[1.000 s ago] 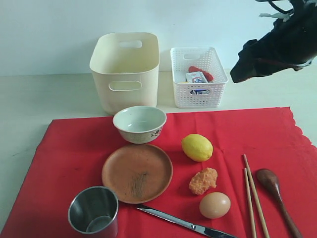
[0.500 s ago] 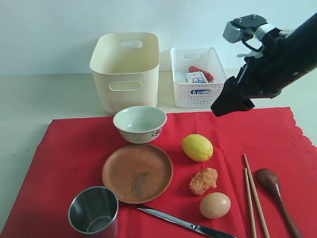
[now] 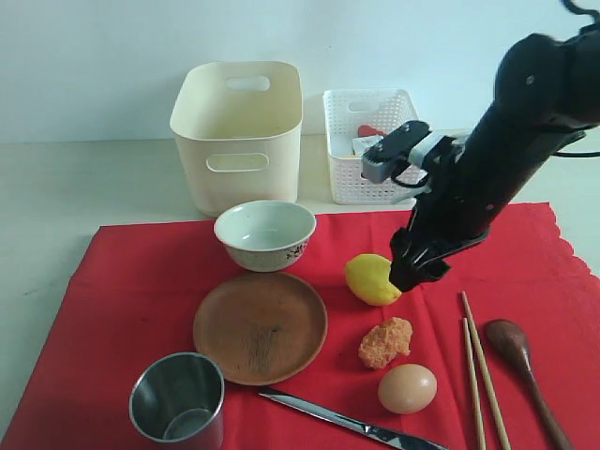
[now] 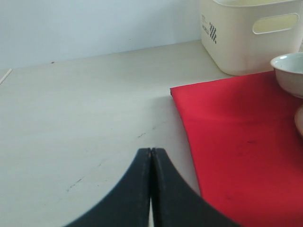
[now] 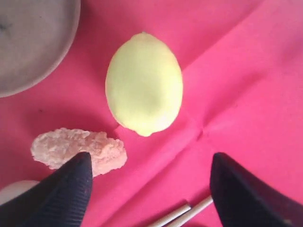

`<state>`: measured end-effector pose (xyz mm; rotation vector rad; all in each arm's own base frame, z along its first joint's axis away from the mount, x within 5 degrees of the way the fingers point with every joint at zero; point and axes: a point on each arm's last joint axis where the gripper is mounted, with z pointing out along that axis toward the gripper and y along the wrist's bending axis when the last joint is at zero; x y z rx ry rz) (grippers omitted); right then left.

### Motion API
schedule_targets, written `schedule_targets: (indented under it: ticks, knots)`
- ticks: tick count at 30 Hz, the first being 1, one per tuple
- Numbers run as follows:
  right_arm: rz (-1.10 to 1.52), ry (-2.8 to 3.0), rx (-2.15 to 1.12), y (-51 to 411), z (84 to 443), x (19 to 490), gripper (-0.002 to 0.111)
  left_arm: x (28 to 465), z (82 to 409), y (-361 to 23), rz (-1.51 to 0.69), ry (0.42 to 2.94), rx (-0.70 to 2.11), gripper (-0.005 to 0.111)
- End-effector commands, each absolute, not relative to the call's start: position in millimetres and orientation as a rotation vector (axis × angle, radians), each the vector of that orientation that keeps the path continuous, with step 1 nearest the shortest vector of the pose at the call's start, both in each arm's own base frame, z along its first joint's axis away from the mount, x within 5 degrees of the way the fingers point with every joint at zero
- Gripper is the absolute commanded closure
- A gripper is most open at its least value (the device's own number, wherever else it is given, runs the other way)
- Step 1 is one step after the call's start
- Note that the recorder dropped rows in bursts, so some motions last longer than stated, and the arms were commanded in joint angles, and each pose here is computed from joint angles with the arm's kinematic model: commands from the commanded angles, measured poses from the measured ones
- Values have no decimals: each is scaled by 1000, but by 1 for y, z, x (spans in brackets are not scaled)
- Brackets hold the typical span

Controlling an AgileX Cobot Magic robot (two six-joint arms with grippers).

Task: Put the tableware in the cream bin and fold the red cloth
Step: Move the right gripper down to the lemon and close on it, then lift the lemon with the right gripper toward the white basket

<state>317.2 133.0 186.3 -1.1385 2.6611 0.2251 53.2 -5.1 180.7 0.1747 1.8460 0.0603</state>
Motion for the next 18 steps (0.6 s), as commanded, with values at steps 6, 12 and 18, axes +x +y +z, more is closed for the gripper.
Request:
schedule_targets:
  ticks: [6, 12, 18]
  knots:
    - [130, 2661, -945, 157, 172, 321, 40, 53, 180, -6, 56, 1840, 178, 107]
    - [129, 2658, -934, 158, 169, 323, 38, 53, 180, -6, 56, 1840, 178, 107]
    - [159, 2658, -893, 162, 158, 327, 27, 53, 180, -6, 56, 1840, 178, 107]
